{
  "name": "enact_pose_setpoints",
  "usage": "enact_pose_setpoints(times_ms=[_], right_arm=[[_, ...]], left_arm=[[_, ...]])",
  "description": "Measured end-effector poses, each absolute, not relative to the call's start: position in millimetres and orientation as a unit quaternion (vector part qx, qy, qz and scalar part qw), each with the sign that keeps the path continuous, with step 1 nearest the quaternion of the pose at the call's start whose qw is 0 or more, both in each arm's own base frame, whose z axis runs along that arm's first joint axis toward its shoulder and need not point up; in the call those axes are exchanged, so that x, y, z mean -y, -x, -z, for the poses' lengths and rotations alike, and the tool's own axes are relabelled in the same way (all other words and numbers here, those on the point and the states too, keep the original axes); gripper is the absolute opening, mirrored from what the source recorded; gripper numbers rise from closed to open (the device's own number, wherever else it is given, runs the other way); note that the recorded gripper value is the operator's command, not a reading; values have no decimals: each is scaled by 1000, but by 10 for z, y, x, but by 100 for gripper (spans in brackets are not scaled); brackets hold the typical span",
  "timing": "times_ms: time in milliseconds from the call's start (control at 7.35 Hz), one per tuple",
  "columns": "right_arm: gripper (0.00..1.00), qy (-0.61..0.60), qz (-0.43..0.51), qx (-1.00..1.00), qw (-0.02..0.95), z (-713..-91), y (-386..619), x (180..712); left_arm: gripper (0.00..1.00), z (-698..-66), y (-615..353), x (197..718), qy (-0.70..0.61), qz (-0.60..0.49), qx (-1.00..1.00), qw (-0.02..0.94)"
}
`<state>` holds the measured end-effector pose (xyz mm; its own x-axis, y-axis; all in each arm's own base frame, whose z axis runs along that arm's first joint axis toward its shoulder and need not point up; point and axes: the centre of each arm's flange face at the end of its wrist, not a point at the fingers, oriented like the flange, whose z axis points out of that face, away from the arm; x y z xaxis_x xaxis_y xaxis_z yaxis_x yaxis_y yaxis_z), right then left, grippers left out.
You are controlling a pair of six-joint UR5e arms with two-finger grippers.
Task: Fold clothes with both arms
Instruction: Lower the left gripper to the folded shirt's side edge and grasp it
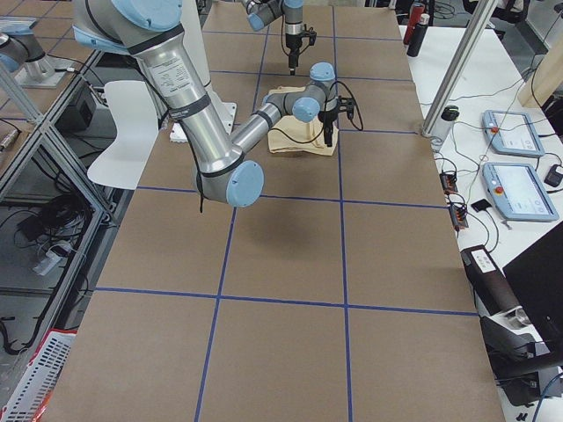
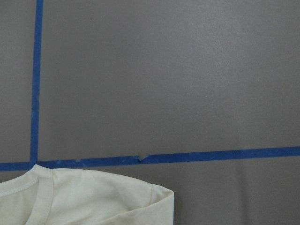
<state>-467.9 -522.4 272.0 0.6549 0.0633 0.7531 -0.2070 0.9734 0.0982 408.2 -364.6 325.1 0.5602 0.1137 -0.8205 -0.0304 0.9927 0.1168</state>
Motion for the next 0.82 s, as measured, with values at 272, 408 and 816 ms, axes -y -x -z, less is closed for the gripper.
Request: enact_pose_setpoints(times_ms=[272, 408, 816], right_arm=[[100, -89, -74, 408, 906, -2735, 4660, 5224], [100, -90, -74, 408, 906, -2748, 4646, 5216], [100, -91, -75, 407, 906, -2761, 4628, 5204]], left_arm=[[96, -3320, -4443, 3221, -23, -31, -473, 880], [87, -3371, -4545, 3141, -20, -30, -468, 883], [62, -3433, -4718, 3040, -13, -36, -463, 885]])
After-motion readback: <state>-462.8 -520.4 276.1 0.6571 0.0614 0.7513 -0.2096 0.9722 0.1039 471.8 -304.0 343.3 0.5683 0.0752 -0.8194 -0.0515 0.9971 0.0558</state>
